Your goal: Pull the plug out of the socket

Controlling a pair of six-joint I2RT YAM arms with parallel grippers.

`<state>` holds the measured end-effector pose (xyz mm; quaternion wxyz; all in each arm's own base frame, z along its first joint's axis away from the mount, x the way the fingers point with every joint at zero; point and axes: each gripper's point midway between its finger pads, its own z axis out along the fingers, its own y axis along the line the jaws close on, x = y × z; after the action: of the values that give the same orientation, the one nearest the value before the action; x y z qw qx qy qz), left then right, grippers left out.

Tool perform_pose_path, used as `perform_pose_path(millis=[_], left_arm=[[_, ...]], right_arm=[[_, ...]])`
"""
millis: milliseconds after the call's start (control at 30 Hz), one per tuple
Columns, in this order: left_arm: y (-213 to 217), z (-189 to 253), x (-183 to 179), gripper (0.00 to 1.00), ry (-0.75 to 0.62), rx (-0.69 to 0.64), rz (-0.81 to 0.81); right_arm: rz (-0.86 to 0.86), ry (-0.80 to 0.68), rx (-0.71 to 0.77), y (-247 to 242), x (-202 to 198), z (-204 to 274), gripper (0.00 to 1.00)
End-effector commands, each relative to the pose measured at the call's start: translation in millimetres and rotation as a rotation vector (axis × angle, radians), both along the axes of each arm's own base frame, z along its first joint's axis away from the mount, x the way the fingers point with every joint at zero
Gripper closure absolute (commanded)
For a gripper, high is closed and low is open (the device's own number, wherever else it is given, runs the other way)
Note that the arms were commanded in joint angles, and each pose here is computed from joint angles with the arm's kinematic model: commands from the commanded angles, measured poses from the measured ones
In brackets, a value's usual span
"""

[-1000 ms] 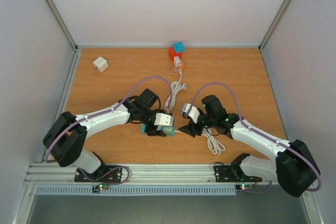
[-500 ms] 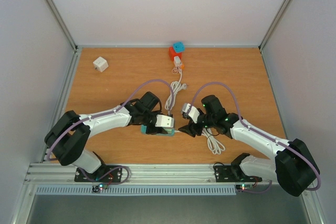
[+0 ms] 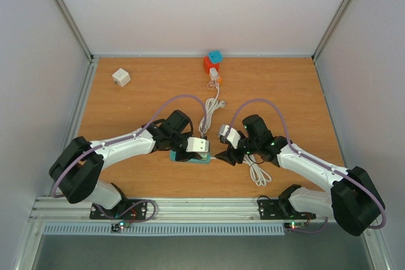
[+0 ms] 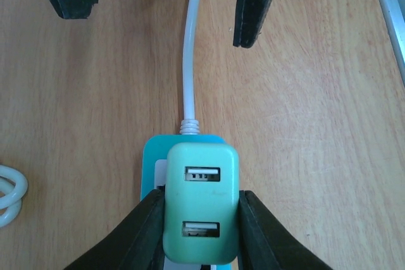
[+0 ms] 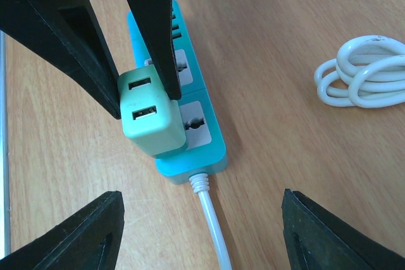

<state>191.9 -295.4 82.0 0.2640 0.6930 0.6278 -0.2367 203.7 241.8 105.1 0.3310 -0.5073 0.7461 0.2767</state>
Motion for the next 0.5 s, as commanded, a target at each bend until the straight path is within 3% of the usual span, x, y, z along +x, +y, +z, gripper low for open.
perform_pose_path(millis=[0, 467], left_arm=[[-6, 21, 4, 0.74, -0.025, -0.061, -0.006], [7, 46, 8, 0.74, 0.022, -0.112, 0.029]], right_arm=[[0.002, 0.012, 0.009, 2, 0, 1, 0.31], [0.004, 0.014, 0.009, 2, 0, 1, 0.30]])
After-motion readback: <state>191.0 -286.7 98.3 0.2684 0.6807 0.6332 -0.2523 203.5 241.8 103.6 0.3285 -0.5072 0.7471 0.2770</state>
